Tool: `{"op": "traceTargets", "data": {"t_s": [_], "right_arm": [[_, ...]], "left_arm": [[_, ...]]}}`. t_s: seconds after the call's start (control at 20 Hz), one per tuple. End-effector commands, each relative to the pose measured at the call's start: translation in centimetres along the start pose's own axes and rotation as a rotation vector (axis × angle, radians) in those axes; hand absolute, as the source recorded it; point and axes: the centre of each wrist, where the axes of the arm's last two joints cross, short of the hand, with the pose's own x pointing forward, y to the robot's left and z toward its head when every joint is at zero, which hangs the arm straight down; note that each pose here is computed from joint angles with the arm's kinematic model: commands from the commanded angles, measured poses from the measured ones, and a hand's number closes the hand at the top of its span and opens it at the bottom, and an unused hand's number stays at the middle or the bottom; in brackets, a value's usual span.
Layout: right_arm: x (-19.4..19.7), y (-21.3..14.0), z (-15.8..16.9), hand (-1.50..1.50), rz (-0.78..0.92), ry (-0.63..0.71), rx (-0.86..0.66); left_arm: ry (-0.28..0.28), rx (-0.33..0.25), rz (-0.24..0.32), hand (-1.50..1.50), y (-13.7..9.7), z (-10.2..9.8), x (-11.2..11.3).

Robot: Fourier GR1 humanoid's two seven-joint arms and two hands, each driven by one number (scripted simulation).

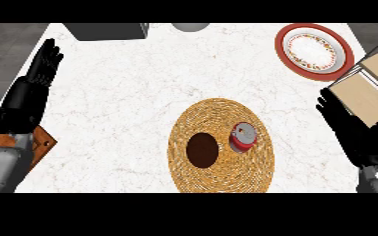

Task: Pick the cupcake from the placemat and place it in the tiered shelf

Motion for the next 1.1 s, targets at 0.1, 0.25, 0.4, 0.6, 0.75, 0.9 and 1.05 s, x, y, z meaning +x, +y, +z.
{"op": "traceTargets", "data": {"t_s": [0.1, 0.25, 0.4, 0.6, 0.75, 0.9, 1.05], "right_arm": [[4.4, 0.6, -0.3, 1.5, 0.059, -0.289, -0.076], [9.6, 0.4, -0.4, 1.5, 0.136, -0.535, -0.161], [2.4, 0.2, 1.7, 1.5, 0.32, -0.089, -0.297], [1.3, 3.6, 2.9, -1.5, 0.221, -0.199, -0.196], [3.8, 5.0, 4.5, -1.5, 0.267, -0.262, -0.078], [5.2, 4.9, 5.8, -1.5, 0.304, -0.256, 0.051], [7.0, 6.9, 7.7, -1.5, 0.339, -0.204, 0.142]], "left_arm": [[0.309, 0.024, 0.086, 0.0, -1.0, 3.5, -3.8], [0.617, 0.036, 0.194, 0.0, -2.6, 7.6, -7.8], [0.704, 0.023, 0.254, 0.0, -4.6, 8.2, -8.7], [0.719, -0.003, 0.267, 0.0, -5.8, 6.9, -9.1], [0.739, -0.017, 0.278, 0.0, -5.1, 8.4, -7.8], [0.726, 0.026, 0.267, 0.0, -3.5, 7.8, -7.4], [0.732, 0.011, 0.272, 0.0, -6.9, 9.1, -8.2]]}}
